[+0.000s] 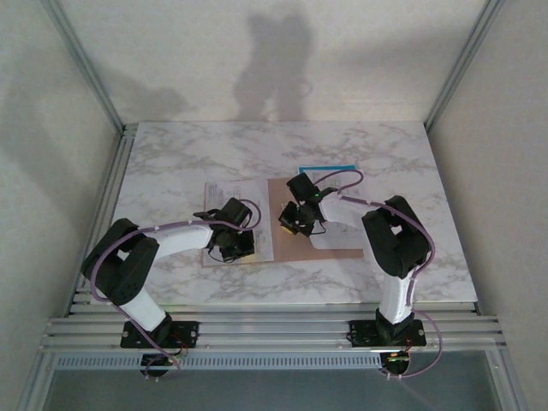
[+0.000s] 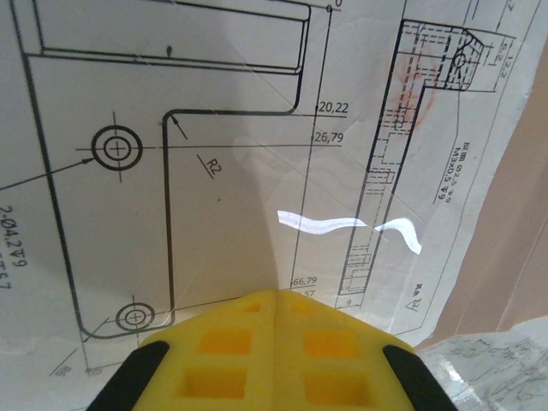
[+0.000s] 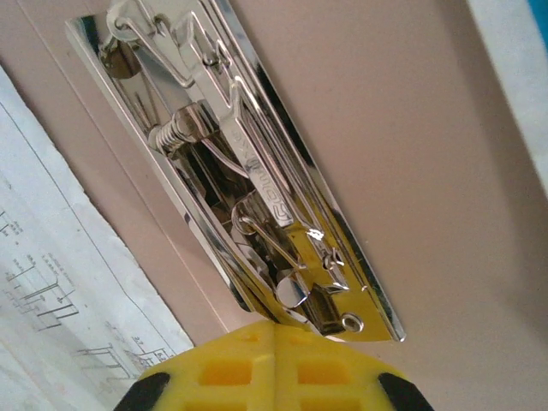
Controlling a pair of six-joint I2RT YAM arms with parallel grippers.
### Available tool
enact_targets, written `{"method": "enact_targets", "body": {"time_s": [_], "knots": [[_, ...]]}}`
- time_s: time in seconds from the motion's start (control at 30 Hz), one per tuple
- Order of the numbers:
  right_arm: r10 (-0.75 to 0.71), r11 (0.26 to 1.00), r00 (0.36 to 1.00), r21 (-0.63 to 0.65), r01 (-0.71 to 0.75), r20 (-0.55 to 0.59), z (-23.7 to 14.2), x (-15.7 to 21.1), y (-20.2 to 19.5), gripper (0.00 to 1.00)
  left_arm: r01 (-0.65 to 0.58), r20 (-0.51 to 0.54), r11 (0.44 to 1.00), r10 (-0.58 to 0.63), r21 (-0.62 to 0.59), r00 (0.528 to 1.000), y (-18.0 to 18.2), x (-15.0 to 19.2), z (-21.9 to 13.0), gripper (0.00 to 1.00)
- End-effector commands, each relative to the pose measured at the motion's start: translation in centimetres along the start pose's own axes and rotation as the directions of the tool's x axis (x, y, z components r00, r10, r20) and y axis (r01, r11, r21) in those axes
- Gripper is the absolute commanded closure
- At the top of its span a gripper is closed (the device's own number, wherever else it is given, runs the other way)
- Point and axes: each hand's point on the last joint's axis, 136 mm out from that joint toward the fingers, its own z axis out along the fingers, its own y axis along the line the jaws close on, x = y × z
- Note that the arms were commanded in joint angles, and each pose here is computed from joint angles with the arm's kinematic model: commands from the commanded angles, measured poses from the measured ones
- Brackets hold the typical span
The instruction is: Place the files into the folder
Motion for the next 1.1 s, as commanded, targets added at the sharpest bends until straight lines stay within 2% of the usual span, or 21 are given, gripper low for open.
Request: {"method": "enact_targets", "body": {"time_s": [0.0, 0.2, 0.6, 0.67, 0.73, 0.8, 1.0, 1.07], "knots": [[0.059, 0.962, 0.998, 0.267, -0.062, 0.017, 1.7, -0.5, -9.0, 1.00, 0.033, -0.030, 0.994, -0.036, -0.103, 0.999, 2.8, 1.3, 0.8, 1.00], [0.025, 0.967, 0.999, 0.252, -0.035, 0.042, 0.5, -1.8, -8.3, 1.00, 0.040, -0.028, 0.993, -0.044, -0.107, 0.999, 3.0, 1.3, 0.7, 1.00], [-0.075, 0.996, 0.970, -0.028, 0.083, 0.229, -9.3, -4.8, 2.3, 1.00, 0.048, -0.025, 0.994, -0.051, -0.099, 0.998, 3.0, 1.4, 0.8, 1.00], [-0.070, 0.996, 0.969, -0.045, 0.083, 0.238, -10.1, -4.8, 2.8, 0.92, 0.048, -0.024, 0.994, -0.051, -0.096, 0.998, 2.9, 1.4, 0.8, 1.00], [-0.056, 0.996, 0.972, -0.054, 0.070, 0.229, -10.2, -4.5, 2.6, 0.75, 0.049, -0.022, 0.995, -0.051, -0.091, 0.998, 2.8, 1.3, 0.8, 1.00], [-0.034, 0.997, 0.980, -0.056, 0.045, 0.196, -9.4, -3.8, 1.9, 0.62, 0.050, -0.023, 0.995, -0.053, -0.090, 0.998, 2.7, 1.2, 0.9, 1.00], [0.019, 0.989, 0.992, -0.147, 0.000, 0.128, -7.5, -2.3, 2.3, 0.41, 0.048, -0.025, 0.995, -0.050, -0.084, 0.998, 2.5, 1.2, 0.9, 1.00], [0.030, 0.983, 0.995, -0.186, -0.012, 0.094, -7.0, -1.8, 3.2, 0.37, 0.046, -0.026, 0.995, -0.048, -0.085, 0.998, 2.6, 1.3, 1.0, 1.00]]}}
